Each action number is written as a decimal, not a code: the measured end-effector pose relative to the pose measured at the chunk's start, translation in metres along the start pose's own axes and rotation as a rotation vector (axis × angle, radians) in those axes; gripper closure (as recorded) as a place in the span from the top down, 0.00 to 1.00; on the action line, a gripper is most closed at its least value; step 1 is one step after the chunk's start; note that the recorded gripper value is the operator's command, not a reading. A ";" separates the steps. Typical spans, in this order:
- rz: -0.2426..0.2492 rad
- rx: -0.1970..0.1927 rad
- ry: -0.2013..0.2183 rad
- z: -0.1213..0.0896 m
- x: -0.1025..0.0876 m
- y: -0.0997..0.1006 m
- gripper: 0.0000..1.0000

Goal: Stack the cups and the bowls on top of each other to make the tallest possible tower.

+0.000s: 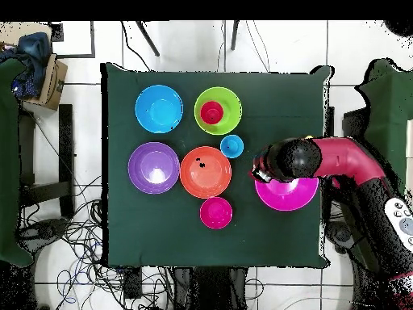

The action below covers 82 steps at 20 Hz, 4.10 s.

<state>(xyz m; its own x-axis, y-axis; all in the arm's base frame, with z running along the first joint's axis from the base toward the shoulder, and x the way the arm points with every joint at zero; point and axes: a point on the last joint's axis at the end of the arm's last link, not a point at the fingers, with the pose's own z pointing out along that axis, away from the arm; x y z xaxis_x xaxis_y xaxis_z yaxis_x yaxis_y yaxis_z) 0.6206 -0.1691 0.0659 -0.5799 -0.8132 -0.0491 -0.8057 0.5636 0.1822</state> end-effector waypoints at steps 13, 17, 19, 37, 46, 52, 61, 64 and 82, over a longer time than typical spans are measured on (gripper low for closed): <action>0.038 0.114 0.049 -0.071 0.011 -0.017 1.00; 0.045 0.110 0.076 -0.066 0.014 -0.013 1.00; 0.050 0.108 0.086 -0.064 0.014 -0.011 1.00; 0.421 0.333 -0.056 -0.038 -0.025 -0.023 1.00; 0.426 0.314 -0.050 -0.021 -0.030 -0.023 1.00; 0.418 0.288 -0.041 -0.005 -0.035 -0.016 1.00; 0.398 0.255 -0.026 0.015 -0.047 -0.004 1.00; 0.400 0.250 -0.020 0.021 -0.046 -0.003 1.00; 0.522 0.250 -0.042 -0.055 -0.018 0.003 1.00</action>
<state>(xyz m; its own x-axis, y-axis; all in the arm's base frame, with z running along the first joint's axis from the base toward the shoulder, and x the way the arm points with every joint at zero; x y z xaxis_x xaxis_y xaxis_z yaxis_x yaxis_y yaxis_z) 0.6350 -0.1610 0.1213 -0.9082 -0.4148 -0.0551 -0.4128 0.9097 -0.0441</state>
